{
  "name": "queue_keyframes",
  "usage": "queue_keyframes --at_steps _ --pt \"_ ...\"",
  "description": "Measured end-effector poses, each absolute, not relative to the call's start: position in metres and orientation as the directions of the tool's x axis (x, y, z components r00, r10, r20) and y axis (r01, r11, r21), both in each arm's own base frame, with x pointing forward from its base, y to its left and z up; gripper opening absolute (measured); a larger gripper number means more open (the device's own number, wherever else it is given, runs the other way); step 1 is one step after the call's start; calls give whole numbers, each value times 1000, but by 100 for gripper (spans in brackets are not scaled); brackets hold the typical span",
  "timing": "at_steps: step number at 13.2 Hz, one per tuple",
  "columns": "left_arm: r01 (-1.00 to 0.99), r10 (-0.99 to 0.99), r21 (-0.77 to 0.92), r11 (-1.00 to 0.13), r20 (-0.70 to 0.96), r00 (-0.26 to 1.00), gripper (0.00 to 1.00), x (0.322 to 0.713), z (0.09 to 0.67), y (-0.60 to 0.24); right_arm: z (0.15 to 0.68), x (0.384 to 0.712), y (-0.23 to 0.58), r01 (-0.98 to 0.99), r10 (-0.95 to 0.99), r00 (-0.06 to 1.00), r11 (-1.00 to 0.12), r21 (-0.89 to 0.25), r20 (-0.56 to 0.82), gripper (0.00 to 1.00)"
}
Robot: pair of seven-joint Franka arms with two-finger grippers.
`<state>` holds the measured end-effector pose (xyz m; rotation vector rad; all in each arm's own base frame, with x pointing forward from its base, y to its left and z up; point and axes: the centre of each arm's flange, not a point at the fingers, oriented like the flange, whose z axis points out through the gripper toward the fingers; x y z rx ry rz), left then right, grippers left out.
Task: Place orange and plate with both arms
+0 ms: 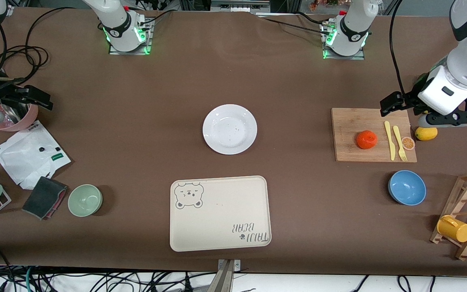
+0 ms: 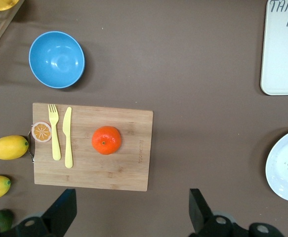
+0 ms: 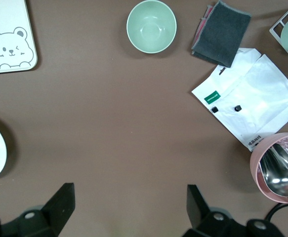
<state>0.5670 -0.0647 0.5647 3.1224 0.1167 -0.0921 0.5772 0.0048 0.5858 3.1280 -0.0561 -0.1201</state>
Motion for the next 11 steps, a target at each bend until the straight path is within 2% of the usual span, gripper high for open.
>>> queue_keyframes --at_steps 11 --pt "70 69 13 -997 -59 996 100 567 565 -67 586 577 5 -35 -36 996 -999 12 -77 100"
